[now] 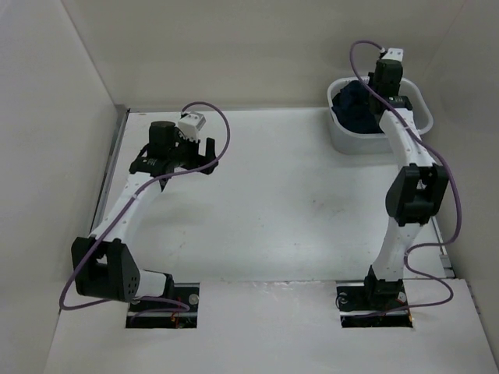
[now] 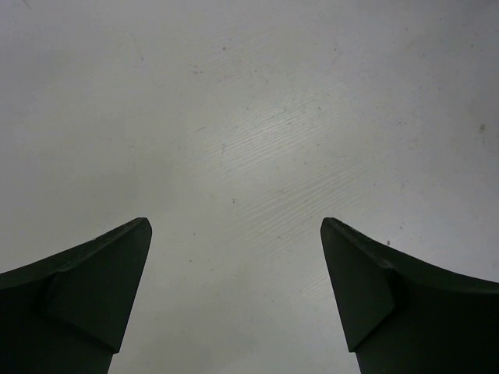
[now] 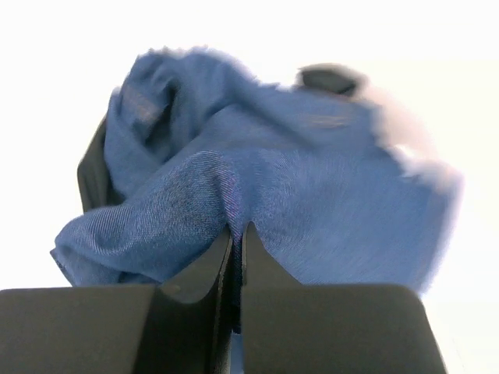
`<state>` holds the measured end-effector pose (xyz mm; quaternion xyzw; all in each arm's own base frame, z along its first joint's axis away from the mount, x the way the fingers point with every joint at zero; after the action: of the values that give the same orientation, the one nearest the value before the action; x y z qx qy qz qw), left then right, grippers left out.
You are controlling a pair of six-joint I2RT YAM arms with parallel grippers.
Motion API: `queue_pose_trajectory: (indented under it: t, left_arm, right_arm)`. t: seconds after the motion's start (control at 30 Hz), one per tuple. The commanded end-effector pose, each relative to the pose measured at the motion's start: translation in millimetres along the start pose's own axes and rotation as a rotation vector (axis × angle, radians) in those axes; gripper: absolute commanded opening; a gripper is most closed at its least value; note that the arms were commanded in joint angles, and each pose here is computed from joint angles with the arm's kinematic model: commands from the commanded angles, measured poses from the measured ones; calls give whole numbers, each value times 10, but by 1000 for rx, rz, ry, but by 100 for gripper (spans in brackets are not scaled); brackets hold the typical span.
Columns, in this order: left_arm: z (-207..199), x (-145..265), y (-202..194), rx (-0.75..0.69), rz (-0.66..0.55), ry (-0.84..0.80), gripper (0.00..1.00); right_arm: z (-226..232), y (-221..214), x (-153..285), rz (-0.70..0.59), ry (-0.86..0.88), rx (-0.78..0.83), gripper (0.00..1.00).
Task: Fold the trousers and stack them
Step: Grab the trousers from the pile, then move the trousers to the center of the board
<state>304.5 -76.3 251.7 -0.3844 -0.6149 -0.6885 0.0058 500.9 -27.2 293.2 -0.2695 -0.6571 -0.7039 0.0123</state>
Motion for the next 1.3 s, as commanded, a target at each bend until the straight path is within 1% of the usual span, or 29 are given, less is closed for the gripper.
queue_pose_trajectory:
  t: [0.0,0.07,0.13,0.23,0.3,0.37,0.43,0.5,0.57,0.63,0.7,0.73,0.77,0.8,0.83,0.87,1.0,1.07,1.1,1.17,1.23,1.27]
  left_arm:
    - [-21,279,118,-13,-97,46,93]
    - [-17,379,91,-2,-123,69,93]
    - [1,494,47,26,-159,98,93]
    - [38,688,-25,57,-230,147,95]
    - [69,830,-59,70,-290,188,96]
    - [81,944,-78,78,-335,219,96]
    - [90,1046,-100,83,-369,247,97]
    - [104,1130,-111,95,-398,274,97]
    - [147,1223,-104,118,-435,319,97]
    - [239,1316,-106,159,-468,378,97]
    - [361,1426,-102,198,-498,447,97]
    - [426,1470,-104,217,-507,480,97]
    - [464,1501,-95,222,-516,508,96]
    - [507,1530,-101,219,-516,555,96]
    - [524,1558,-100,205,-516,602,97]
    - [538,1567,-107,193,-509,642,97]
    - [666,1609,-196,194,-458,818,97]
    - [723,1620,-248,179,-417,899,98]
    - [725,1605,-263,162,-396,901,98]
    - [671,1520,-304,107,-341,821,99]
    - [533,1333,-389,30,-232,626,98]
    - [425,1215,-469,-2,-153,501,95]
  right_arm:
    - [-251,1116,1048,-433,-104,-200,0]
    - [-231,1354,1501,-552,-111,-253,0]
    - [-177,1579,2080,-692,-72,-312,0]
    - [-43,1810,3018,-919,81,-370,0]
    - [73,1869,3576,-1051,203,-382,0]
    - [247,1852,4032,-1124,322,-371,0]
    - [488,1774,4397,-1161,452,-327,0]
    - [854,1605,4730,-1187,616,-235,0]
    - [1280,1328,5000,-1183,776,-145,1]
    - [1717,951,5187,-1134,904,-53,2]
    - [2112,487,5274,-1059,1016,57,4]
    - [2275,259,5260,-1001,1054,85,9]
    - [2406,23,5227,-933,1091,109,23]
    - [2486,-182,5174,-866,1117,121,48]
    - [2520,-361,5129,-793,1140,116,78]
    - [2526,-512,5065,-719,1154,104,100]
    - [2388,-1004,4896,-456,1219,145,100]
    - [2230,-1106,4838,-361,1207,147,100]
    - [2113,-1142,4805,-315,1191,128,100]
    - [1822,-1196,4659,-230,1108,48,100]
    - [1479,-1267,4382,-144,948,-75,100]
    - [1289,-1324,4206,-99,861,-133,100]
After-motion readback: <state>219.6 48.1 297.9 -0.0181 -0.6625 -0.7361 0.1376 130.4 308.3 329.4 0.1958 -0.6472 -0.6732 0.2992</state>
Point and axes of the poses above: each gripper's point midway between its finger pads, its own x axis back along the fingers, its own z axis along the line the jaws close on, y = z × x, the point moved 10 cm from there along x, back along the fingers, and after that the axes turned 7 degrees about -x, right-handed, at the moved point
